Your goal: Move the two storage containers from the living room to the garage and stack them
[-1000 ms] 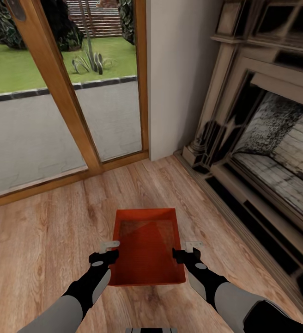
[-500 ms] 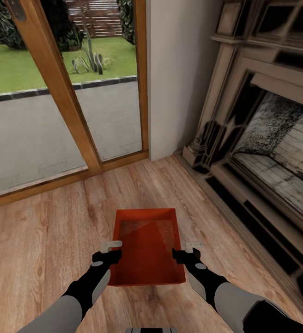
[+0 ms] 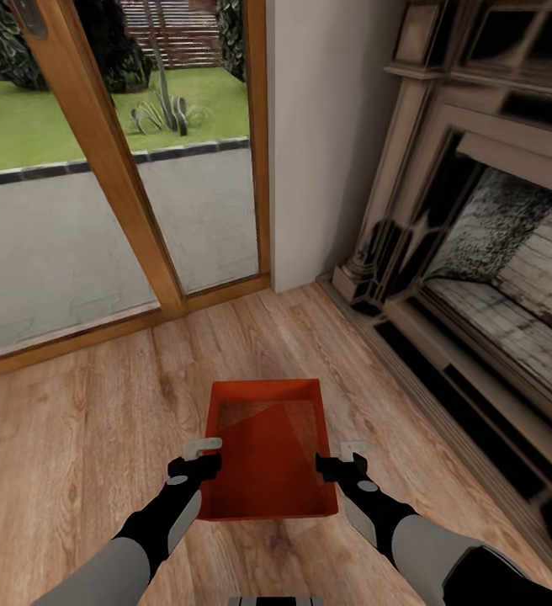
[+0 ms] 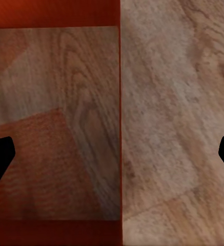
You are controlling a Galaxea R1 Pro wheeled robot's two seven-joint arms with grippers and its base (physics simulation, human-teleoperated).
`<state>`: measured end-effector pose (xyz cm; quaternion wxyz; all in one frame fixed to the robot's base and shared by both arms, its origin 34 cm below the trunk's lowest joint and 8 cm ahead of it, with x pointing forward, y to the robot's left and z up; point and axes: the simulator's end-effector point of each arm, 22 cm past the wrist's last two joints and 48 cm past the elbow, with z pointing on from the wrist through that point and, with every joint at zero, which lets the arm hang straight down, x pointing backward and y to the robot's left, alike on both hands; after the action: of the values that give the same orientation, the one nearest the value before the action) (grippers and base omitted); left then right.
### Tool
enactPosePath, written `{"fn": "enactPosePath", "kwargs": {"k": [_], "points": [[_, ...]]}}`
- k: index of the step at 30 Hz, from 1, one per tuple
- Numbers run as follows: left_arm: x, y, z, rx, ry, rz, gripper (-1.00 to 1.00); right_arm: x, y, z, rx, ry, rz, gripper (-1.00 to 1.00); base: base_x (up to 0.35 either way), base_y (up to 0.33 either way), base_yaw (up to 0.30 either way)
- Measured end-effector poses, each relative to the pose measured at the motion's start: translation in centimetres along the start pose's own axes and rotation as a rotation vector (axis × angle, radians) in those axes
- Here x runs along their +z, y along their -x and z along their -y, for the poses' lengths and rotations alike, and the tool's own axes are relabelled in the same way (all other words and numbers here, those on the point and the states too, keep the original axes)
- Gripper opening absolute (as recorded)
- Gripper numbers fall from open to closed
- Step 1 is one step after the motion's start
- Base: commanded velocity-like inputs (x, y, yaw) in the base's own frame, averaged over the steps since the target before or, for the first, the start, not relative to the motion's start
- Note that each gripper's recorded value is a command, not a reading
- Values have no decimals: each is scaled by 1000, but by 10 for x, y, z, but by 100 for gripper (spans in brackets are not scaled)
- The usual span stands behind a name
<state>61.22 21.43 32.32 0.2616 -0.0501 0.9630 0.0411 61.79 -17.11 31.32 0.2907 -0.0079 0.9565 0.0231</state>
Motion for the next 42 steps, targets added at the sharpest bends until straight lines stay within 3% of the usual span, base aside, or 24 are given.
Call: {"fn": "enactPosePath", "kwargs": {"k": [42], "points": [[6, -2, -4, -18, 24, 3, 100, 6, -6, -7, 4, 9, -3, 100, 0, 0, 0]]}}
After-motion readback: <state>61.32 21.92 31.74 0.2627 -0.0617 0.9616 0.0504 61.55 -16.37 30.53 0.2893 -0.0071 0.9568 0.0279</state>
